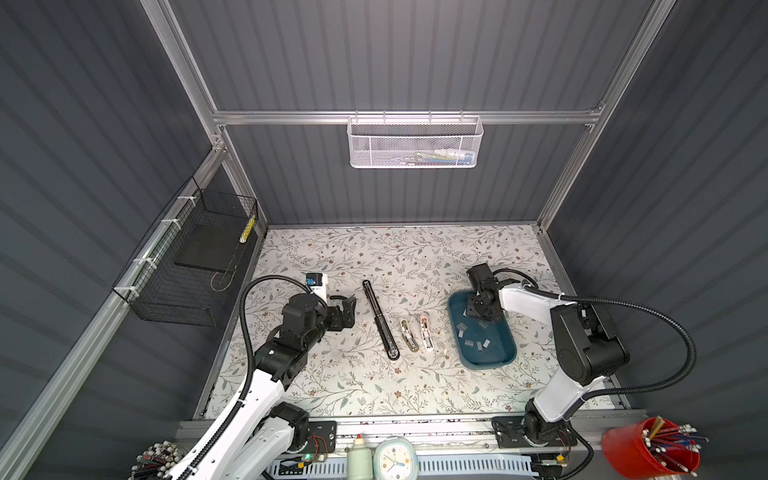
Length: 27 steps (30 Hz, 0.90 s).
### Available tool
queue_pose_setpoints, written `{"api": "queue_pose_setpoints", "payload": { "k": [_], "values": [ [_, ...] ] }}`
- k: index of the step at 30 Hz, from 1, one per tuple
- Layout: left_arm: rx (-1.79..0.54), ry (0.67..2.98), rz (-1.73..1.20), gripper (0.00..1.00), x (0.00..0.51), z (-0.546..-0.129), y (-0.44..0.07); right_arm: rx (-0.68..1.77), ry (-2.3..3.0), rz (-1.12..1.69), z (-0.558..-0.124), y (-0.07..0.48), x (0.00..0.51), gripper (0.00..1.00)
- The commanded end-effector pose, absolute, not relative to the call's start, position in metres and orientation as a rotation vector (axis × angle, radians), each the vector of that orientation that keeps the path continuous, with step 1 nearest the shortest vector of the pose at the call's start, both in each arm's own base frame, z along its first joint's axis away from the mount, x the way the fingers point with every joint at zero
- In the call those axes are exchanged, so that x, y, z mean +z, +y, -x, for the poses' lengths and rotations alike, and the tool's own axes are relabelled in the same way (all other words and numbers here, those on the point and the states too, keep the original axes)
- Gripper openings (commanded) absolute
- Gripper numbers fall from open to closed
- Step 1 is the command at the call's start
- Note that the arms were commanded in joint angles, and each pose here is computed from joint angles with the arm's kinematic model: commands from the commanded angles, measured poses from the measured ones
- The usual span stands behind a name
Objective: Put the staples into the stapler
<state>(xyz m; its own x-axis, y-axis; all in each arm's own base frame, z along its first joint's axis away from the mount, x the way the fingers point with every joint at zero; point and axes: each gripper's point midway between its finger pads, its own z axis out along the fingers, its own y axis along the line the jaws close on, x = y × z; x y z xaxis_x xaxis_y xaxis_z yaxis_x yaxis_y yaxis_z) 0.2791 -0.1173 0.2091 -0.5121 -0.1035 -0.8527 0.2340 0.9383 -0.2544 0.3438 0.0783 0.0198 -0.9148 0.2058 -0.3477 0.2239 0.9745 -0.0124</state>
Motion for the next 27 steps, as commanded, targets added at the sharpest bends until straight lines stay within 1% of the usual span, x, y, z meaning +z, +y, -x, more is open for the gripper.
{"api": "queue_pose_setpoints", "payload": {
  "k": [1, 14, 27],
  "values": [
    [-0.406, 2.076, -0.104, 0.99, 0.2050, -0.2787, -0.1164, -0.047, 2.786, -0.314, -0.3457, 0.0784, 0.0193, 0.49],
    [-0.419, 2.067, -0.104, 1.00, 0.2087, -0.2749, -0.1162, -0.030, 2.805, -0.308, -0.3443, 0.0807, 0.0166, 0.42],
    [-0.423, 2.063, -0.107, 0.99, 0.2098, -0.2748, -0.1167, -0.029, 2.821, -0.301, -0.3392, 0.0805, 0.0156, 0.30]
  ]
}}
